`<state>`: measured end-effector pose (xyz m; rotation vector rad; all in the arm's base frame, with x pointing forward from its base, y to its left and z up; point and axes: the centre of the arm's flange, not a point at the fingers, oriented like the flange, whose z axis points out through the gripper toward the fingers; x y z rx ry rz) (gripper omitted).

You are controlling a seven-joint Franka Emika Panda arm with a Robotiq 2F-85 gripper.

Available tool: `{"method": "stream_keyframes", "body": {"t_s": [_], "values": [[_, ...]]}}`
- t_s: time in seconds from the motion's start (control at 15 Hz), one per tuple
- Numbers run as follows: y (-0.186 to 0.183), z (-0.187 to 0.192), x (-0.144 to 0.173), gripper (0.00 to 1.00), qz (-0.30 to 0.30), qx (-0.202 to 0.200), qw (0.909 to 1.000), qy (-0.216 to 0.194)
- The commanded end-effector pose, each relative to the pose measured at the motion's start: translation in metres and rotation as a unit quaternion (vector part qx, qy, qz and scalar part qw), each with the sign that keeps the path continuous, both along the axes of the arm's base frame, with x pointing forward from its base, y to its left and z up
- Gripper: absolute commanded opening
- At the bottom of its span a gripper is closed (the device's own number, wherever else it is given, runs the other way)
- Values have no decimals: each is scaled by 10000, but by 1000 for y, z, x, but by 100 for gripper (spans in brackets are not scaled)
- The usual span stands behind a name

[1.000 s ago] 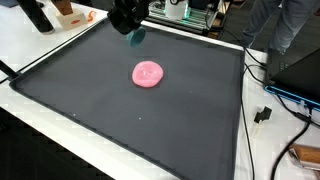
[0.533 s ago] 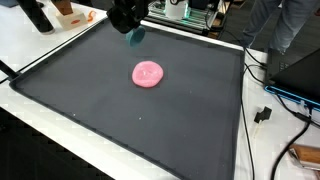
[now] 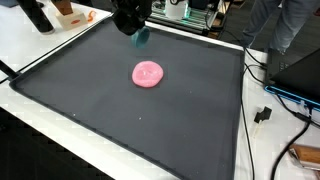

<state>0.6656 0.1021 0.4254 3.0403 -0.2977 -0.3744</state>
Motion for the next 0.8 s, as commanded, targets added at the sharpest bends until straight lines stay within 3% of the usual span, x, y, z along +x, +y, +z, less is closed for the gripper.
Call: {"method": "stream_keyframes", "body": {"t_s": [0.0,0.4,0.73], "values": [[-22,2,5,25,326,906,9952,150],[-56,-17,13,25,398,2175,9752,-56],[-73,-34,18,25,588,3065,9500,-137]]}}
